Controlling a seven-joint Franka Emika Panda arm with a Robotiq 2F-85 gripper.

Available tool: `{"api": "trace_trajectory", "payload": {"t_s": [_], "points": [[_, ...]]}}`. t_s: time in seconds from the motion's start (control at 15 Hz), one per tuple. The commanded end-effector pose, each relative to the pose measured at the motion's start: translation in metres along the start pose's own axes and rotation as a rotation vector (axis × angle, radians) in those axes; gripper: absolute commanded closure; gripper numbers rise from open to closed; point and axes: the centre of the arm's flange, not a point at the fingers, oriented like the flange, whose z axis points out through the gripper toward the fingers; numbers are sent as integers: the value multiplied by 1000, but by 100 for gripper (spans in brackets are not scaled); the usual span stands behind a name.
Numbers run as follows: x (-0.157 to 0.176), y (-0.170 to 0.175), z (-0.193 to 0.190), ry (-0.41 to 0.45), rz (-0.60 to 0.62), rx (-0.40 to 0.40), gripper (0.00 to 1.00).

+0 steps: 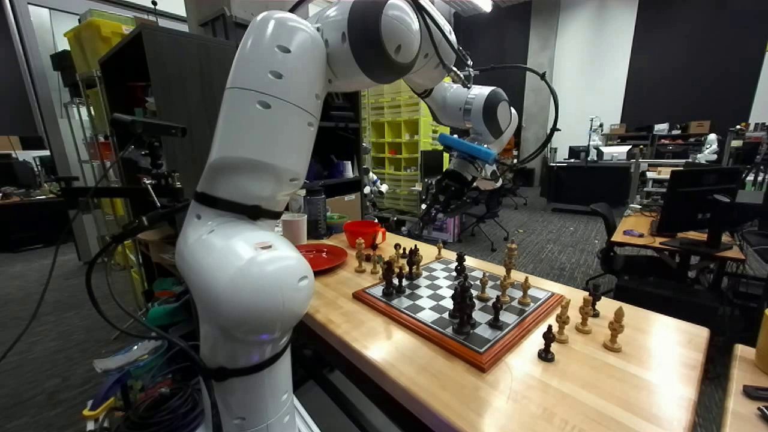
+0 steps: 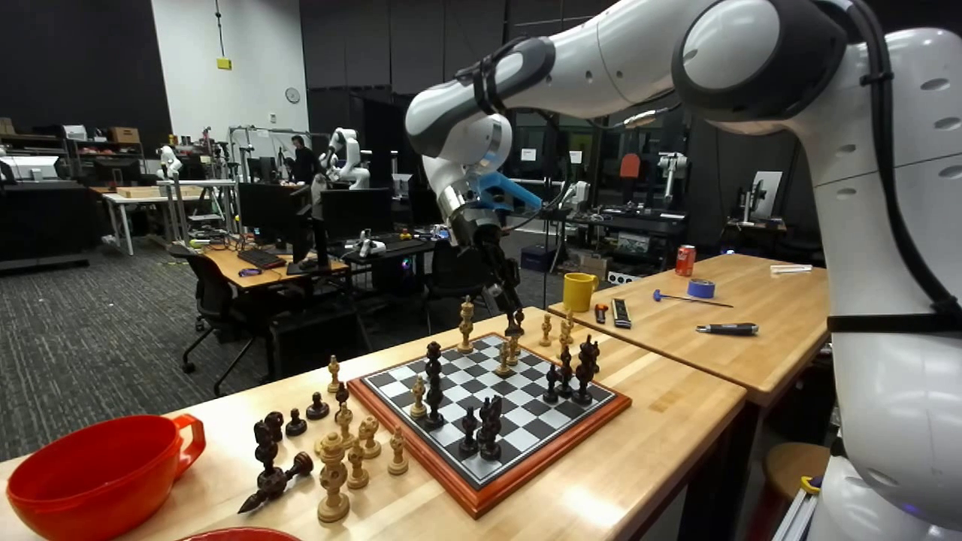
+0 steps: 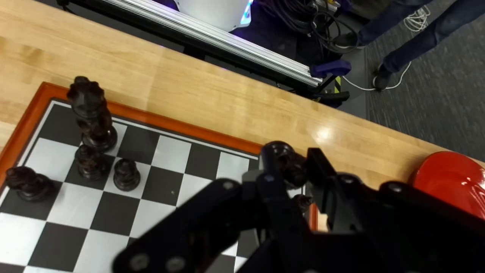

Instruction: Pick up one black chess piece at the top left of the chess board and move it to the center of the chess board

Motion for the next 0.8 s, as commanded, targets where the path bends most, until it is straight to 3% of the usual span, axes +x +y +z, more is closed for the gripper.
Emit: {"api": "trace_trajectory", "payload": {"t_s": [0.0, 0.33, 0.73], "points": [[-3, 2, 24, -7, -8, -15, 94], [16, 12, 44, 75, -27, -24, 94], [41, 27, 66, 182, -31, -95, 94]]}}
